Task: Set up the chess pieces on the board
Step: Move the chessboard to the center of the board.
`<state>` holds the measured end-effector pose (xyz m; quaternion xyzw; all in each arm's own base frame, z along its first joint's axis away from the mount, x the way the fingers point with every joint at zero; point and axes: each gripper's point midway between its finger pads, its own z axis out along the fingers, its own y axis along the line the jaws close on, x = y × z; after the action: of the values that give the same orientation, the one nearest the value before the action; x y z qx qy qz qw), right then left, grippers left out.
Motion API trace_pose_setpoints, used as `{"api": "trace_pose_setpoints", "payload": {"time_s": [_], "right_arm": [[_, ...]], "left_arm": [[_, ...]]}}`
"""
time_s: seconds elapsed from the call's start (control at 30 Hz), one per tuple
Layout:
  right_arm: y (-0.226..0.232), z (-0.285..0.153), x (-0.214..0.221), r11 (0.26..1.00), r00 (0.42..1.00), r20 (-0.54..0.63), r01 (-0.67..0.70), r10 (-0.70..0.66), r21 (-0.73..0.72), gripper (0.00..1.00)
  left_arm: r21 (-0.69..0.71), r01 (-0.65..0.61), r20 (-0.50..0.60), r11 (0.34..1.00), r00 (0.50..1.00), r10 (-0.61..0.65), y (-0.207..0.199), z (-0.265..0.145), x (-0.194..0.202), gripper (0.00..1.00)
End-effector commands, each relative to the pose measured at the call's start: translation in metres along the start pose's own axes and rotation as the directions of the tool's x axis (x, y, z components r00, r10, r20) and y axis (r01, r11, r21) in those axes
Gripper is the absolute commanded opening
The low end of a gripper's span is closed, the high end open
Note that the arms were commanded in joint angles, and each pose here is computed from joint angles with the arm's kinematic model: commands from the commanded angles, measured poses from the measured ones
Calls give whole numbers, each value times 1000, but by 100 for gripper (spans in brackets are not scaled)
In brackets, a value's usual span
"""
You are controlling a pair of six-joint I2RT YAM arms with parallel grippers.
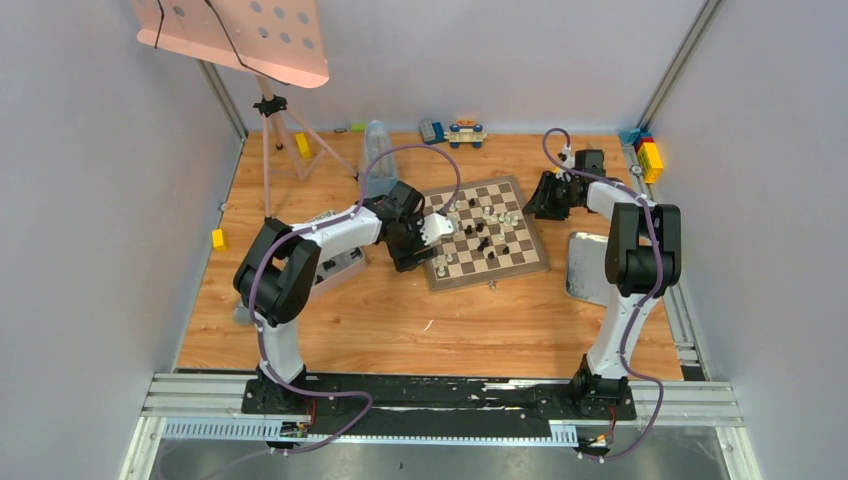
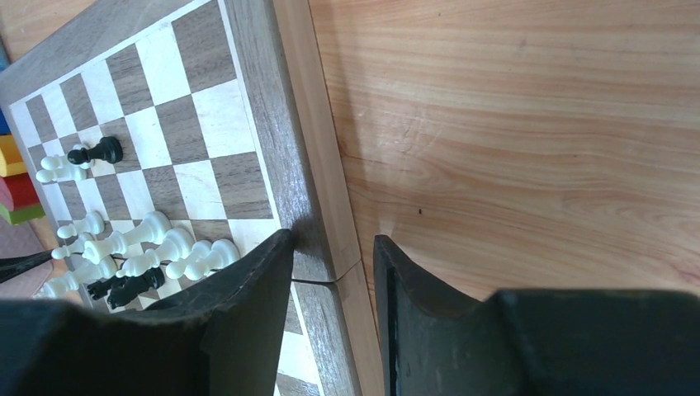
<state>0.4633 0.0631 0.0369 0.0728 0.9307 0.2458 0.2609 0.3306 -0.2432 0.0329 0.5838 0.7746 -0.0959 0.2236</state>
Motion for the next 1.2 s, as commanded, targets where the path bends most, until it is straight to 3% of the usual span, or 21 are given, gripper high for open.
{"api": "trace_pose_setpoints", "payload": {"time_s": [0.0, 0.7, 1.17], "right_arm": [[-6, 1, 22, 999, 998, -51, 27, -26, 19, 39], [15, -18, 98, 997, 982, -184, 29, -42, -70, 25], [49, -37, 156, 978, 950, -277, 89, -140, -190, 19]], "left_arm": [[16, -24, 68, 1000, 997, 23, -2, 3, -26, 75], [125, 21, 46, 992, 999, -27, -42, 11, -23, 66], [155, 33, 9, 987, 999, -35, -65, -9, -4, 64]]}}
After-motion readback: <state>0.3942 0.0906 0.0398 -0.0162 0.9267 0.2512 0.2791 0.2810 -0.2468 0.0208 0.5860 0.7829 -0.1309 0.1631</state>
